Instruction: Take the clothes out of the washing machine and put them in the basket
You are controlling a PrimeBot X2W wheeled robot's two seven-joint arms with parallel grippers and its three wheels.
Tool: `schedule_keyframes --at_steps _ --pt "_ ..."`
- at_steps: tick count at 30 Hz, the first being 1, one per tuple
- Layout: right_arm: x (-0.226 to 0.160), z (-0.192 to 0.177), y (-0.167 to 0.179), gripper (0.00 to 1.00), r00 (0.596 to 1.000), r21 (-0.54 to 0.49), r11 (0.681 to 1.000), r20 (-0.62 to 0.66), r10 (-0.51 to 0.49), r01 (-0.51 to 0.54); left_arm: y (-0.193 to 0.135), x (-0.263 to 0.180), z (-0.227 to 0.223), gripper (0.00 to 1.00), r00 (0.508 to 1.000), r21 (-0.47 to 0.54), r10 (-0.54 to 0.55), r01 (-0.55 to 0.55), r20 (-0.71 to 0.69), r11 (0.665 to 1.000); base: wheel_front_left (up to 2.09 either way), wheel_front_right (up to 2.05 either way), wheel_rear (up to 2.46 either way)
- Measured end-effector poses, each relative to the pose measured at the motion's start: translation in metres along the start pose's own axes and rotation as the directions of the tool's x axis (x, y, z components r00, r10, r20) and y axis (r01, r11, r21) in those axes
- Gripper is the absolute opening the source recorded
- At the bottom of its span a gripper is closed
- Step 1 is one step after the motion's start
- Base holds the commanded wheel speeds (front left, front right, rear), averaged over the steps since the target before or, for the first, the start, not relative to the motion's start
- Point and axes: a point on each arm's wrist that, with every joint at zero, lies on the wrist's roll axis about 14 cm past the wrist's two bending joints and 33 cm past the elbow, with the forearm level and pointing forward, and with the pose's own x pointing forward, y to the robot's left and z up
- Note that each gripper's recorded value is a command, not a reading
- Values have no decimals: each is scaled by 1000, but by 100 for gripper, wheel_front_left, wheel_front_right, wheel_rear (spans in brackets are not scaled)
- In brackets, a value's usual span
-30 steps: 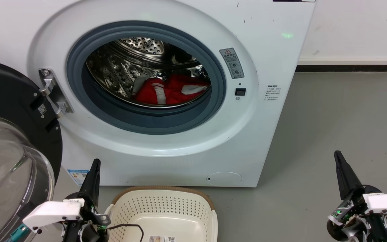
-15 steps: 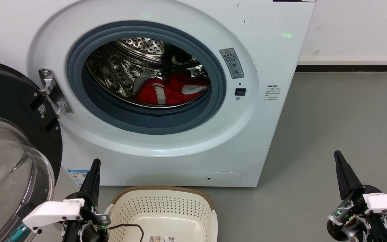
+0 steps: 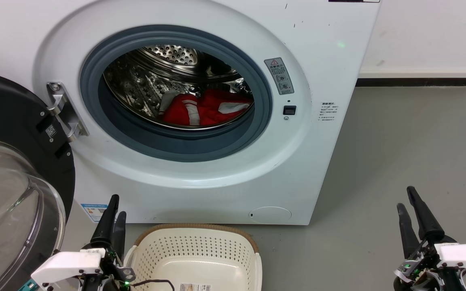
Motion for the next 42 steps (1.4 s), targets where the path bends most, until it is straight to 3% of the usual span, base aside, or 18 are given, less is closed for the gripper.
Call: schedule_keyframes --at_steps 4,9,17,30,42 --pt "0 3 0 100 1000 -31 1000 18 -2 3 -2 1 3 100 1000 36 -6 5 17 999 0 0 0" --pt "-1 5 5 100 999 -156 988 29 12 -7 -8 2 6 100 999 137 -11 6 33 991 0 0 0" --pt "-2 7 18 100 998 -350 936 39 51 -34 -13 2 2 100 999 309 -5 -7 37 951 0 0 0" --pt "-7 2 34 100 994 -630 774 30 104 -63 -13 0 -8 100 999 561 11 -33 43 827 0 0 0" --pt "-11 -1 41 100 990 -784 617 23 140 -70 -18 -2 -10 100 998 707 -8 -41 65 706 0 0 0"
